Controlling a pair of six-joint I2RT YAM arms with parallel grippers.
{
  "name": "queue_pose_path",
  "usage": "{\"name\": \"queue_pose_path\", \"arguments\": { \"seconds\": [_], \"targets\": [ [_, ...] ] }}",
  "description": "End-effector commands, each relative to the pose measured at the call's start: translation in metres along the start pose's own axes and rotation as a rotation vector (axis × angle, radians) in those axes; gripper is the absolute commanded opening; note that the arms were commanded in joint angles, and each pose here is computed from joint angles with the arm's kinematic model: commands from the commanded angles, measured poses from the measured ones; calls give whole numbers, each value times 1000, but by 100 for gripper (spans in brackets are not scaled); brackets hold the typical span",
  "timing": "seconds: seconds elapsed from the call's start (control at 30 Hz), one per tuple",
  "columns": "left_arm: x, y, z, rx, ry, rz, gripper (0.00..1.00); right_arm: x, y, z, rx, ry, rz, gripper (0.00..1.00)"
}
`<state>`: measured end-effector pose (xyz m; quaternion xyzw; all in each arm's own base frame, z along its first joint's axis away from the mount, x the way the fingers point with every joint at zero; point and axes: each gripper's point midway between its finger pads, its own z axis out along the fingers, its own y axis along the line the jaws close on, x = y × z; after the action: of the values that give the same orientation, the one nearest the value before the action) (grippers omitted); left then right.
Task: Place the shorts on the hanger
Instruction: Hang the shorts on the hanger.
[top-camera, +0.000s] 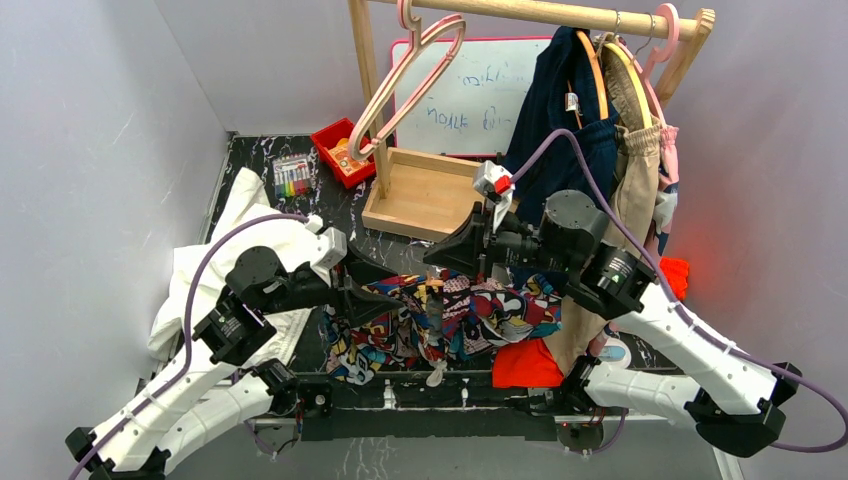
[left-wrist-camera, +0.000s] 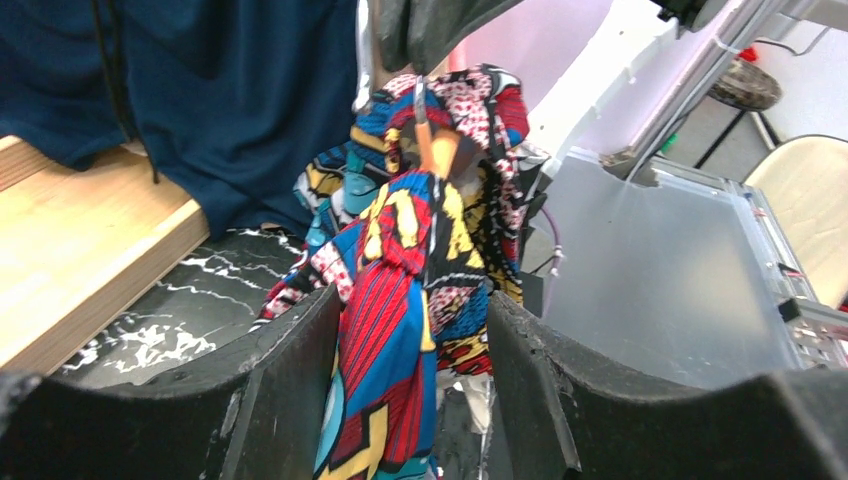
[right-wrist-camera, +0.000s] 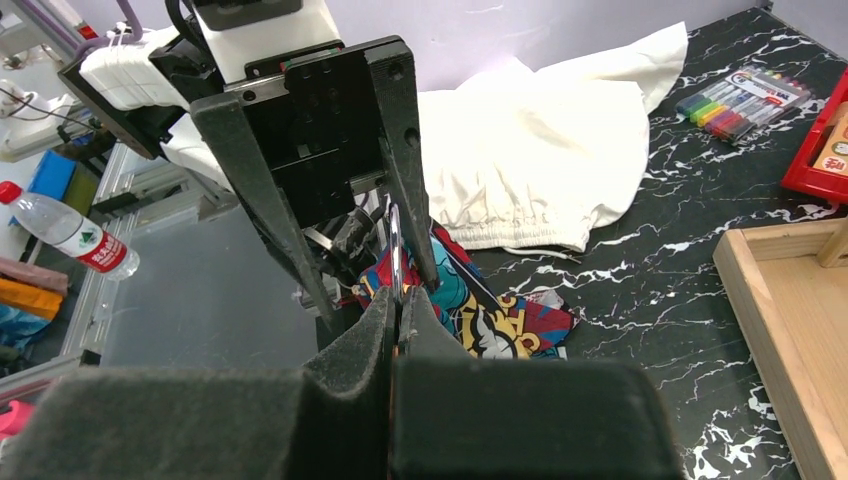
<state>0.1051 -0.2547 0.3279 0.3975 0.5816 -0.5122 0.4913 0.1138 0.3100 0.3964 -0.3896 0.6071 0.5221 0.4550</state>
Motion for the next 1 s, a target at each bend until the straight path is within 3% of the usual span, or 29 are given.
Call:
{"name": "queue_pose_path", "arguments": {
  "seconds": [0.0, 0.23, 0.77, 0.87, 0.97],
  "targets": [
    [-13, 12, -11, -107, -22, 67, 54, -41, 14, -16, -5, -150, -68, 0],
    [-14, 26, -17, -197, -23, 116, 49, -50, 24, -32, -5, -183, -78, 0],
    [-58, 54, -52, -471, -156, 219, 3, -55, 23, -54, 63, -212, -91, 0],
    [-64, 53, -55, -482, -180, 223, 2, -56, 22, -54, 70, -215, -91, 0],
    [-67, 52, -56, -482, -195, 226, 14, -56, 21, -54, 73, -214, -90, 0]
  ]
}}
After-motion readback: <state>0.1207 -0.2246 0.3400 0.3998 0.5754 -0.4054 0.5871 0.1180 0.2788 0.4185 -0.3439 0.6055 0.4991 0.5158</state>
